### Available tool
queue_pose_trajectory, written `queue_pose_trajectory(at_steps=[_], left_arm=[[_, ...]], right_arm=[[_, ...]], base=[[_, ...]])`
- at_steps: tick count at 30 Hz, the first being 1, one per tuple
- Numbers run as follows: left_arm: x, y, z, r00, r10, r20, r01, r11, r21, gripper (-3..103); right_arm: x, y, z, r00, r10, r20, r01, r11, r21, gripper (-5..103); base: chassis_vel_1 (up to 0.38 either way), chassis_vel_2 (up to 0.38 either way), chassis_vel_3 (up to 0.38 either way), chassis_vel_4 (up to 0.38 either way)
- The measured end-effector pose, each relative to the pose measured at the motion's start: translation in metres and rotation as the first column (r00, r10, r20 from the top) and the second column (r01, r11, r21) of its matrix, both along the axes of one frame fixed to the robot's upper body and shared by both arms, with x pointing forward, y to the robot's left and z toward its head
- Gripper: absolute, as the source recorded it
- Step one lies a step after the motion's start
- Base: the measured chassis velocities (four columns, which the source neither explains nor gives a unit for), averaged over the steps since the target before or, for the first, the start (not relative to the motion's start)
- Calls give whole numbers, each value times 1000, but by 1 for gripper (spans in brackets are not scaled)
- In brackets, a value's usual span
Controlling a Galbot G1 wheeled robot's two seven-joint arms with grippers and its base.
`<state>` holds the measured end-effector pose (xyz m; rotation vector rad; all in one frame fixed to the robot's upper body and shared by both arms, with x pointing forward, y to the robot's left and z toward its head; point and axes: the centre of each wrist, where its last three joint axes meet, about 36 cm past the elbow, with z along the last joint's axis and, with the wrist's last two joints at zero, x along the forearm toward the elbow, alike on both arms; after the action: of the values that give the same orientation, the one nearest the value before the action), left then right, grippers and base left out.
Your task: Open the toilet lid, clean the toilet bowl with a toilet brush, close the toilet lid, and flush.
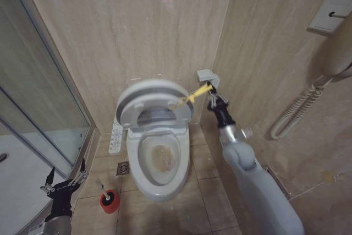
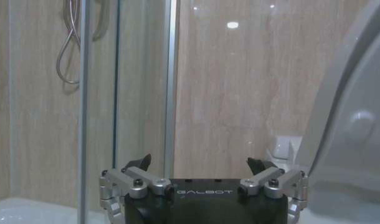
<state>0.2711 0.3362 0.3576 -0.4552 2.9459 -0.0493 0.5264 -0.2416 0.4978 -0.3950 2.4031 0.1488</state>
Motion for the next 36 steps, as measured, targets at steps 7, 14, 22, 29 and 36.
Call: queue_pose_trajectory(at_steps=[7, 14, 22, 29, 36], left_arm=[[7, 12, -9, 1000, 7, -10, -7, 1000, 7, 100], [19, 13, -14, 1000, 4, -5, -4, 1000, -4, 100], [27, 5, -18, 1000, -9, 2, 9, 1000, -19, 100], [31, 9, -11, 1000, -14, 19, 14, 1000, -7, 100], [30, 13, -6, 999, -12, 31, 12, 1000, -7, 100]], right_arm=[[71, -8, 19, 999, -35, -8, 35, 999, 1, 0], [126, -16, 26, 997, -39, -61, 37, 999, -35, 0], [172, -16, 32, 991, 2, -134, -9, 999, -48, 0], [202, -16, 39, 979, 22, -204, -37, 997, -70, 0], [212, -9, 45, 973, 26, -229, -43, 997, -67, 0]], base=[[0, 0, 0, 0], [0, 0, 0, 0], [0, 0, 0, 0], [0, 0, 0, 0], [0, 0, 0, 0]])
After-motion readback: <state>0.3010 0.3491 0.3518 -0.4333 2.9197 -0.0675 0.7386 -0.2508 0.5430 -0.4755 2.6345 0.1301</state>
